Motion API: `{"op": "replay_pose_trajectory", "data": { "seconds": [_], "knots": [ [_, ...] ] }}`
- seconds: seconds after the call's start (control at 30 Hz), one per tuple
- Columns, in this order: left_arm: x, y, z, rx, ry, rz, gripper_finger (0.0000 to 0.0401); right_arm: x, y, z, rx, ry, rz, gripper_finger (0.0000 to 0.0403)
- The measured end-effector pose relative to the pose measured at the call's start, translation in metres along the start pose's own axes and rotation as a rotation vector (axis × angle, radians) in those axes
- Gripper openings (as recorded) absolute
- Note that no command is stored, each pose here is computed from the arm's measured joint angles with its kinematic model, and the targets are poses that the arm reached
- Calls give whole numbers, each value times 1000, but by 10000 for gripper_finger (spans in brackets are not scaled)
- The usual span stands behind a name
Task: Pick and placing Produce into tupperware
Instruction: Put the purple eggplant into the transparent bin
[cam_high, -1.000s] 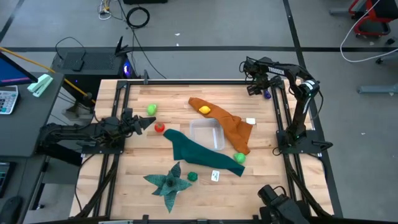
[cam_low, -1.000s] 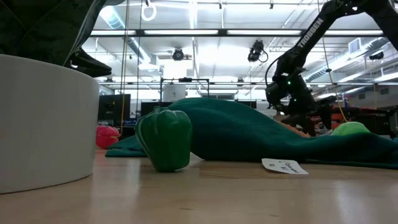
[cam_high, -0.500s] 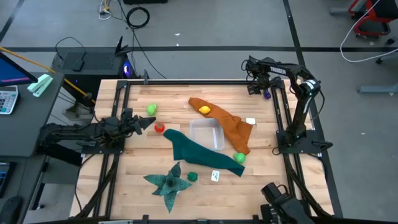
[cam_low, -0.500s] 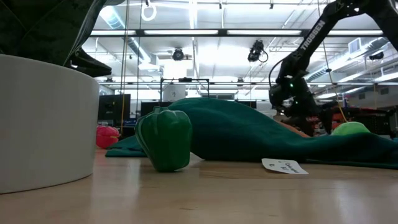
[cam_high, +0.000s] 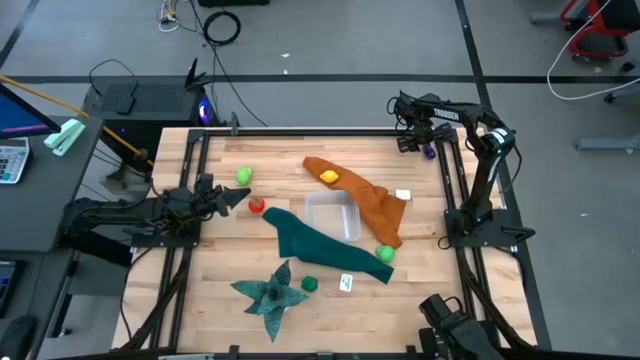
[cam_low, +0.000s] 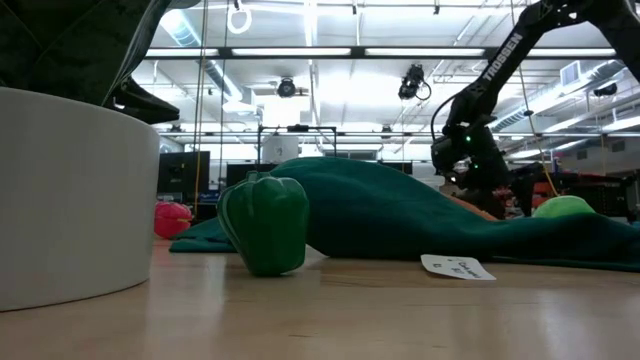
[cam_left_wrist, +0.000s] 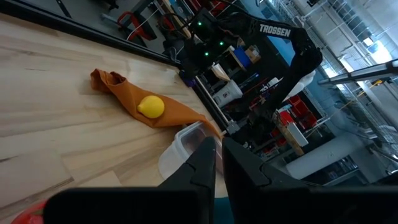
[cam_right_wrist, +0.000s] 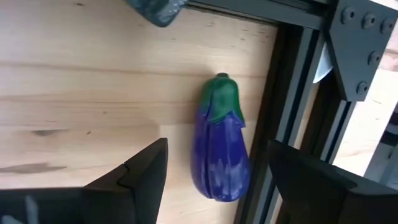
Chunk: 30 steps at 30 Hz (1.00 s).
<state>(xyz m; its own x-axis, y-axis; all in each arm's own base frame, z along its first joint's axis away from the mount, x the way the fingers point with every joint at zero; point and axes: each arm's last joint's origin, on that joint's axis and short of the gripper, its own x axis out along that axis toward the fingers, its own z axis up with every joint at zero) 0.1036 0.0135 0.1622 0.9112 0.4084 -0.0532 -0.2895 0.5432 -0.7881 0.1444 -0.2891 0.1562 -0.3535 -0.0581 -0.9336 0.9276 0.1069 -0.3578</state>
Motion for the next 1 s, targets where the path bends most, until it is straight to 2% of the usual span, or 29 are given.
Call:
{"op": "replay_pose_trajectory", "data": {
  "seconds": [0.23, 0.47, 1.0],
  "knots": [
    [0, 0, 0, 0, 0, 0, 40, 2, 0, -1, -1, 5, -5, 223],
    [0, 0, 0, 1, 0, 0, 34, 4, 4, -6, -52, 12, -19, 208],
    [0, 0, 0, 4, 0, 0, 35, 4, 4, -6, -55, 10, -17, 176]
  ]
}}
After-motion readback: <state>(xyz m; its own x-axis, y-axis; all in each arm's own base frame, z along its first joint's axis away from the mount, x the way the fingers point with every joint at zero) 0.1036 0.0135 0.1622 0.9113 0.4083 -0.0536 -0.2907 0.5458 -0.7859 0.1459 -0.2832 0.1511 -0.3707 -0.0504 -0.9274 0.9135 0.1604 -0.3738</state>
